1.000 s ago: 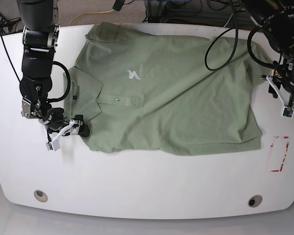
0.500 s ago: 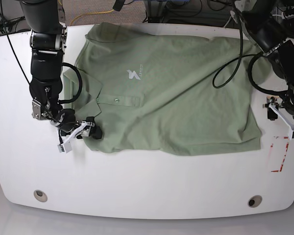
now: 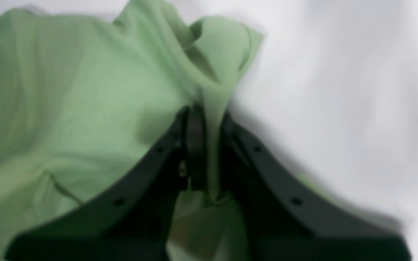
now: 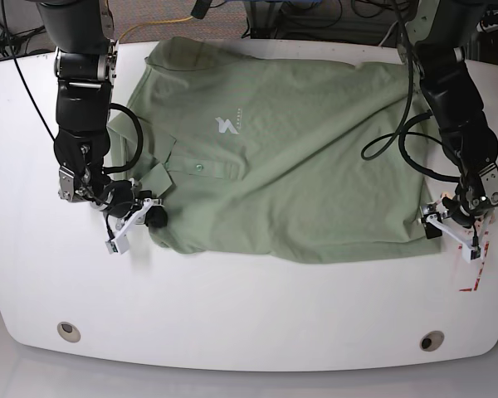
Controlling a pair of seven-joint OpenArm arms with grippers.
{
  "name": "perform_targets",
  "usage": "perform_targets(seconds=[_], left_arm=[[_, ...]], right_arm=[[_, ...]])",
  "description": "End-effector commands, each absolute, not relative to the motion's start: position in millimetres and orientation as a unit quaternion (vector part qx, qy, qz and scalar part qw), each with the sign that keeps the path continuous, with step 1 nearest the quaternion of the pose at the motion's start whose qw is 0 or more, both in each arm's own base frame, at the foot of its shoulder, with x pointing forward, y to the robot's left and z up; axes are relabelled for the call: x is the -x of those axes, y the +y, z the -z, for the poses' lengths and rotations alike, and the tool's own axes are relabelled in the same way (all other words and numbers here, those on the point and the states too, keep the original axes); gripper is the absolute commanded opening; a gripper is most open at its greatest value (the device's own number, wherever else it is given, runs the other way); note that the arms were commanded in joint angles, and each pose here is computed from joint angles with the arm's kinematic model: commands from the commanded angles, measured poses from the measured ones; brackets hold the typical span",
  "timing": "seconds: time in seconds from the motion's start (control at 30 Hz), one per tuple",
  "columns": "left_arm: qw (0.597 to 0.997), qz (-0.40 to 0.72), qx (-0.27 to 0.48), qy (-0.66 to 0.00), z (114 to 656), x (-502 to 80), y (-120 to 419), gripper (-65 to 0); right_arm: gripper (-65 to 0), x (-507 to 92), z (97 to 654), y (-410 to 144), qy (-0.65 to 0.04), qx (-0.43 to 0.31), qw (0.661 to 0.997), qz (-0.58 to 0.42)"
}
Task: Fold the T-shirt properly
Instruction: 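Release the shirt and move both grippers to the hem corners, then grasp the hem corners with both grippers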
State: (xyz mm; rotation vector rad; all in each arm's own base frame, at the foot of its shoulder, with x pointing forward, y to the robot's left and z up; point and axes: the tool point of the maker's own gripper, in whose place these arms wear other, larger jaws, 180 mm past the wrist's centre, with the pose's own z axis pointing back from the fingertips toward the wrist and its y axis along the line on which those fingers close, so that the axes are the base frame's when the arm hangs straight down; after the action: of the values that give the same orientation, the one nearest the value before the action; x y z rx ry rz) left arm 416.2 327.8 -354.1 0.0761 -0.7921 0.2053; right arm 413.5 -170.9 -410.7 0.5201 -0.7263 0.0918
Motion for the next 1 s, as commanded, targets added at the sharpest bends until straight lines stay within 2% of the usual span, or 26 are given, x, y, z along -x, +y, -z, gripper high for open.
perform_targets(seconds=[0.0,0.3,0.63,0.97], left_arm=[[0.903,-0.122,-0.044,-0.409,339.0,-431.7,343.2,-15.7],[0.912,-0.141,-0.023,-0.384,364.9,-435.6,345.8,-15.7],[0.922,-0.086,0.006,-0.377,372.6,-441.1,319.8,-15.7],[0.925,-0.087,0.019,-0.371,383.7,-440.0,306.1,-16.0]], right_arm=[[-60.2,-429.7,384.4,-174.2,-0.386,-0.249,0.887,-0.057],[-60.2,-430.9,370.7,-170.2,-0.404,-0.246,0.878,-0.073],[-60.6,-426.2,374.7,-170.5,-0.390,-0.245,0.884,-0.078],[-60.6,-423.4,351.8,-161.5,-0.421,-0.235,0.869,-0.112]])
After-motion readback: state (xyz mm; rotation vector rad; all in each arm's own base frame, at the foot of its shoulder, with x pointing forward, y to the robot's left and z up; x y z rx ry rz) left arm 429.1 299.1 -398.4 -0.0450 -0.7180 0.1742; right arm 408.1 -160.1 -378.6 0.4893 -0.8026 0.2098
